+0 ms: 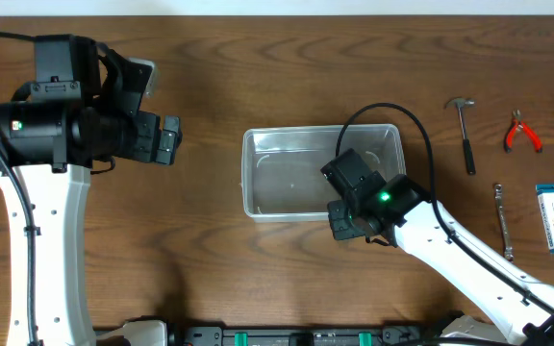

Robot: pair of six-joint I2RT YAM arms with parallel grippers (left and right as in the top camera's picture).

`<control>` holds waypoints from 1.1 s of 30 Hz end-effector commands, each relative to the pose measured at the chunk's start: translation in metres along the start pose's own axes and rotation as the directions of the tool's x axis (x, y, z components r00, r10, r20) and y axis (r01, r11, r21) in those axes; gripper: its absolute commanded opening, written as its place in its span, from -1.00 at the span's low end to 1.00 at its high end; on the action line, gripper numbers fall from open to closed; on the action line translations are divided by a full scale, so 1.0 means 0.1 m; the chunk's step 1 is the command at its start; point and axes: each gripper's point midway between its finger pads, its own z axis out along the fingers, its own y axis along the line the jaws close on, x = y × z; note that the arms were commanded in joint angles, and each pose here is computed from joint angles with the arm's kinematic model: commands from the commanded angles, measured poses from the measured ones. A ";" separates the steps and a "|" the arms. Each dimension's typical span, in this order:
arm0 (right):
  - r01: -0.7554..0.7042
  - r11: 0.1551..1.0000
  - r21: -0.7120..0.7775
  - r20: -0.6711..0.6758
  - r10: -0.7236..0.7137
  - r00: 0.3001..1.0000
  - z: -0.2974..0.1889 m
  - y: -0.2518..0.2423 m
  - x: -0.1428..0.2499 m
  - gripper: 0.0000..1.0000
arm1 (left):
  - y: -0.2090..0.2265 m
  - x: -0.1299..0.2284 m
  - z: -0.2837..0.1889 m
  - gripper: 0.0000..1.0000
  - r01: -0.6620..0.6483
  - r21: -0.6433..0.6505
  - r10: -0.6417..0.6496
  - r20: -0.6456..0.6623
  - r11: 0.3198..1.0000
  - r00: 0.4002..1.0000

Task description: Pack container

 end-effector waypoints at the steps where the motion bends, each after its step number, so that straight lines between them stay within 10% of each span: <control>1: -0.004 1.000 -0.002 -0.011 0.004 1.000 0.03 -0.03 0.00 -0.97 | -0.01 -0.01 -0.03 0.96 0.001 -0.003 -0.001 0.007 1.000 1.000; 33: 0.091 0.990 -0.104 0.007 -0.091 0.996 0.12 0.20 -0.10 -0.98 | -0.01 0.00 -0.03 0.96 0.002 -0.002 -0.002 0.003 1.000 1.000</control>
